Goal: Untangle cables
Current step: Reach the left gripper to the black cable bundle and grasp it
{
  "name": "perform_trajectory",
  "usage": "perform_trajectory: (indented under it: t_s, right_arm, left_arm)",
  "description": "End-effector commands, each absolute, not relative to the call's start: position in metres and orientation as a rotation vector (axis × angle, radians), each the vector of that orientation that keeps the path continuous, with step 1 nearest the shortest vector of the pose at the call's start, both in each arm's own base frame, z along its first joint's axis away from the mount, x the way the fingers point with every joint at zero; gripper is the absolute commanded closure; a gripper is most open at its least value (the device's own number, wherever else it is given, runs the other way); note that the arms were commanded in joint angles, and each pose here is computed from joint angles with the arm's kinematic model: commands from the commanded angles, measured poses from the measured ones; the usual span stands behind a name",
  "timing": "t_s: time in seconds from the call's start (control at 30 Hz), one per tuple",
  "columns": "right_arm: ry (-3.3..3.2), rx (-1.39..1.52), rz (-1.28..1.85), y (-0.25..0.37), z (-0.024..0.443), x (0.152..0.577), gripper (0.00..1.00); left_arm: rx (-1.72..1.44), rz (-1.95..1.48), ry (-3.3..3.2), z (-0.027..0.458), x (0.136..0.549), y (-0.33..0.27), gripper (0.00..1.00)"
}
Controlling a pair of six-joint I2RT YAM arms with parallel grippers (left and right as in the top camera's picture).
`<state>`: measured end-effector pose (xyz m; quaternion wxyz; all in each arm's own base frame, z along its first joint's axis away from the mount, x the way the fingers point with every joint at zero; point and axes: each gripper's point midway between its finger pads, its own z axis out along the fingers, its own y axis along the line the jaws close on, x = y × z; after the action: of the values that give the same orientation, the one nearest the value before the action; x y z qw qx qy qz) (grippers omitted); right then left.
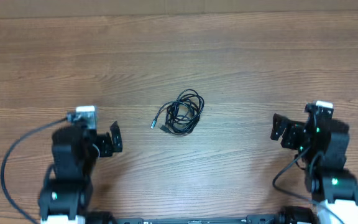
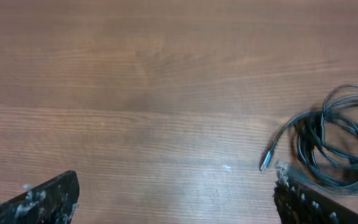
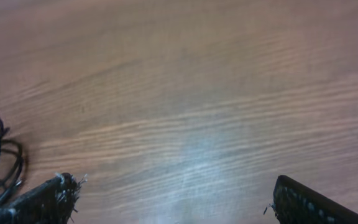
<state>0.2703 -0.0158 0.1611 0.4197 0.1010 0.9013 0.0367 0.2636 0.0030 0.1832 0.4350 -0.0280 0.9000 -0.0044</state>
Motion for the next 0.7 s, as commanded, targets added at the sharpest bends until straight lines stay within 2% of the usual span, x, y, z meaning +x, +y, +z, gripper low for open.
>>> perform_trajectory:
  t_s: [0.0,0.4,0.5,0.67]
  right_arm:
    - [2.302,0.293,0.139,-0.012,0.179,0.281,0.0]
    - [2.406,0.248,0.305,0.01,0.196,0.299,0.0]
    - [2.382,0.225,0.345,0.015,0.201,0.303,0.0]
    - [2.377,0.221,0.352,0.016,0.202,0.303,0.0]
  left_arm:
    - [-0.057,-0.074,2.317,0.199,0.274,-0.005,0.0]
    - [-0.078,-0.2,2.624,0.168,0.262,-0.021,0.0]
    - [-0.113,-0.277,2.584,0.172,0.274,-0.029,0.0]
    - [-0.038,-0.517,2.323,0.217,0.316,-0.06,0.0]
